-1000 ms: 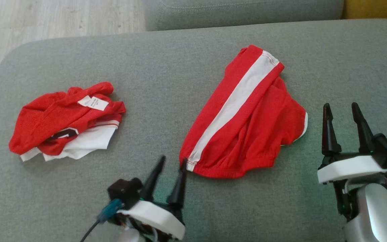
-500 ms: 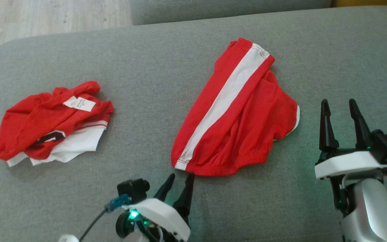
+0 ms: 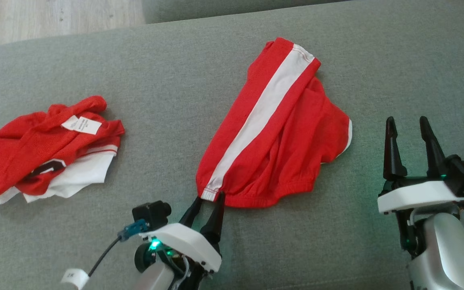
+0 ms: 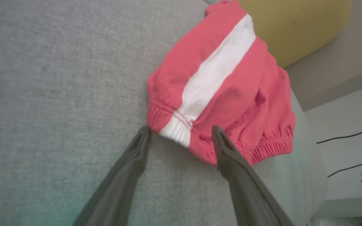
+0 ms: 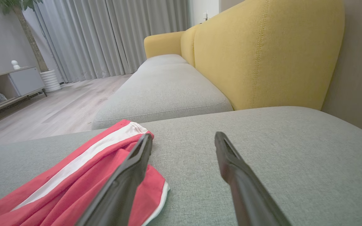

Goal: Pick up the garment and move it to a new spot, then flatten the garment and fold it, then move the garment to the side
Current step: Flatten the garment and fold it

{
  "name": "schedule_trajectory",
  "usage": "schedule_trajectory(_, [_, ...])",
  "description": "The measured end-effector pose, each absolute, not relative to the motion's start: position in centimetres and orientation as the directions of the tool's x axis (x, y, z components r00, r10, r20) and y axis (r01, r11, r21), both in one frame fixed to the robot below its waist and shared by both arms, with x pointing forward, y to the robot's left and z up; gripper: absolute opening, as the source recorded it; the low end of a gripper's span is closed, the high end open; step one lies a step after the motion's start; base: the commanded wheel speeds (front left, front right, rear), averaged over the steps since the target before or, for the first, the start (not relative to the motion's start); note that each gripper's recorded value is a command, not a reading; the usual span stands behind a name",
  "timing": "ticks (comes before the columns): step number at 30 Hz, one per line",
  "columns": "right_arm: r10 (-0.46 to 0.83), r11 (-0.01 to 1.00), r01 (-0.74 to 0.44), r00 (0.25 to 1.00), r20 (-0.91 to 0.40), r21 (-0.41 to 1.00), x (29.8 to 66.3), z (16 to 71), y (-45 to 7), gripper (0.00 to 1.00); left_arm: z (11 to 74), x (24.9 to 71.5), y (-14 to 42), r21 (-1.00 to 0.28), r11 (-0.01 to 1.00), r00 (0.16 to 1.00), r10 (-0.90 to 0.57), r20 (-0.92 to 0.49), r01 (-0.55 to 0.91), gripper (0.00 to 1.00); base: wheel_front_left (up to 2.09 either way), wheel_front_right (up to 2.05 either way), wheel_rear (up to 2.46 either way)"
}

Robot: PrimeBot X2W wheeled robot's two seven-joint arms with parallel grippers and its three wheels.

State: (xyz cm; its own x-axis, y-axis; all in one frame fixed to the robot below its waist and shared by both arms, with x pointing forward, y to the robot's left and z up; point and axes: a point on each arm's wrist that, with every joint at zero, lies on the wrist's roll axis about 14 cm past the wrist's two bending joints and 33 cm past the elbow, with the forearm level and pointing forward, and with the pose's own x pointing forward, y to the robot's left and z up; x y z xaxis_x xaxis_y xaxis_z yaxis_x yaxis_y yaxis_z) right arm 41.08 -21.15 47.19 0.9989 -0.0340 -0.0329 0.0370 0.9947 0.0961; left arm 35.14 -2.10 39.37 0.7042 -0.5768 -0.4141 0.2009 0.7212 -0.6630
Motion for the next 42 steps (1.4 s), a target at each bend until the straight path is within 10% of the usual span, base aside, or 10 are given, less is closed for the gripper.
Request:
schedule_trajectory(10, [-0.028,0.995,0.03,0.999,-0.026,0.091,41.5,47.4,-21.0,1.0,39.5,35.7,-3.1,-0.694,0.69,0.687,-0.607,-0.399,0.206,1.0,0.0,0.0,0.0])
schedule_trajectory(13, [-0.027,0.995,0.03,0.999,-0.027,0.091,41.5,47.4,-21.0,1.0,39.8,36.1,-3.3,-0.694,0.685,0.692,-0.611,-0.383,0.221,0.06,0.0,0.0,0.0])
schedule_trajectory(14, [-0.027,0.995,0.029,0.999,-0.026,0.091,41.5,47.4,-21.0,1.0,40.0,36.3,-3.2,-0.693,0.686,0.701,-0.606,-0.376,0.222,0.0,0.0,0.0,0.0])
schedule_trajectory(26, [0.044,0.998,-0.04,0.996,-0.071,0.054,42.5,47.1,-18.7,1.0,43.3,37.9,-0.9,-0.612,0.729,0.817,-0.531,-0.224,0.306,0.0,0.0,0.0,0.0])
schedule_trajectory(42, [0.184,0.933,-0.278,0.915,-0.36,-0.23,54.2,46.3,-13.9,1.0,44.5,39.7,1.7,-0.55,0.773,0.863,-0.475,-0.171,0.316,0.0,0.0,0.0,0.0])
